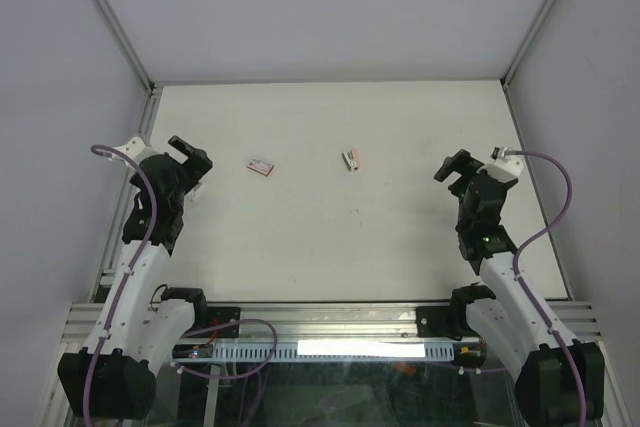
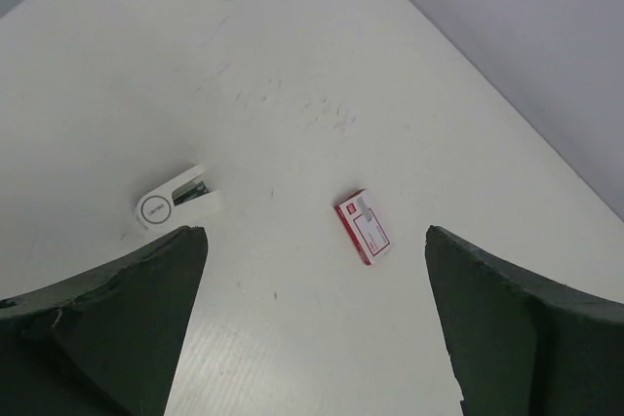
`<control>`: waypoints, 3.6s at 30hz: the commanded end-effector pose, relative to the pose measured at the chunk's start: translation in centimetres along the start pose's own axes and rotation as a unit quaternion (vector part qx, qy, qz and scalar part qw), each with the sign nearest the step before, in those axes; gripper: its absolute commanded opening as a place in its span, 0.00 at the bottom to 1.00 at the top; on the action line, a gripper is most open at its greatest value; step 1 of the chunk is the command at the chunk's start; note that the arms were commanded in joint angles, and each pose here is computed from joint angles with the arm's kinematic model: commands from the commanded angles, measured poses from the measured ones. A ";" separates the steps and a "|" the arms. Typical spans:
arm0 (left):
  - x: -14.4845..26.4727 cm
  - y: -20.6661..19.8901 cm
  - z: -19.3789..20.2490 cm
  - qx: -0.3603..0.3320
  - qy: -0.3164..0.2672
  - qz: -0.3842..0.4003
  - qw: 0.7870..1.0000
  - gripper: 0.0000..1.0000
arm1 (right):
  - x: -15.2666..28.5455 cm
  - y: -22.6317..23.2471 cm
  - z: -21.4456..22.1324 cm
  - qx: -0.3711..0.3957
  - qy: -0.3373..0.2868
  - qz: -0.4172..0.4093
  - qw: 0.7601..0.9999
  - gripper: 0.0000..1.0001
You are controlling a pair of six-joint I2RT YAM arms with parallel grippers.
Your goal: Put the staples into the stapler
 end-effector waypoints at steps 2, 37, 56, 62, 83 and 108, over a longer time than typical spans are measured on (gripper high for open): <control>2.2 -1.7 -1.3 0.019 0.028 0.024 0.999 0.99 | 0.3 0.7 -1.2 -0.026 -0.008 -0.003 1.000 0.99; -9.9 6.7 8.4 -0.203 0.316 -0.002 0.927 0.99 | 2.3 9.0 0.3 0.029 0.136 -0.236 0.962 0.99; -9.4 6.9 11.1 -0.180 0.367 0.001 0.913 0.99 | 2.6 9.0 0.6 0.034 0.140 -0.243 0.959 0.99; -7.8 4.8 12.2 -0.235 0.359 0.008 0.903 0.99 | 2.4 8.9 0.8 0.034 0.143 -0.241 0.959 0.99; -11.3 3.8 13.3 -0.239 0.366 -0.026 0.899 0.99 | 1.8 8.9 1.6 0.035 0.153 -0.237 0.959 1.00; -11.3 4.5 12.4 -0.263 0.351 -0.064 0.896 0.29 | 1.5 8.8 2.2 0.034 0.161 -0.236 0.958 0.99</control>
Point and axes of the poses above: each gripper's point midway between its finger pads, its own x axis back along the fingers, its own y axis along the line the jaws close on, z = x × y, the point moved 2 cm from there along x, back along the fingers, and after that the axes turned 6 degrees about -x, right-handed, at the moved point
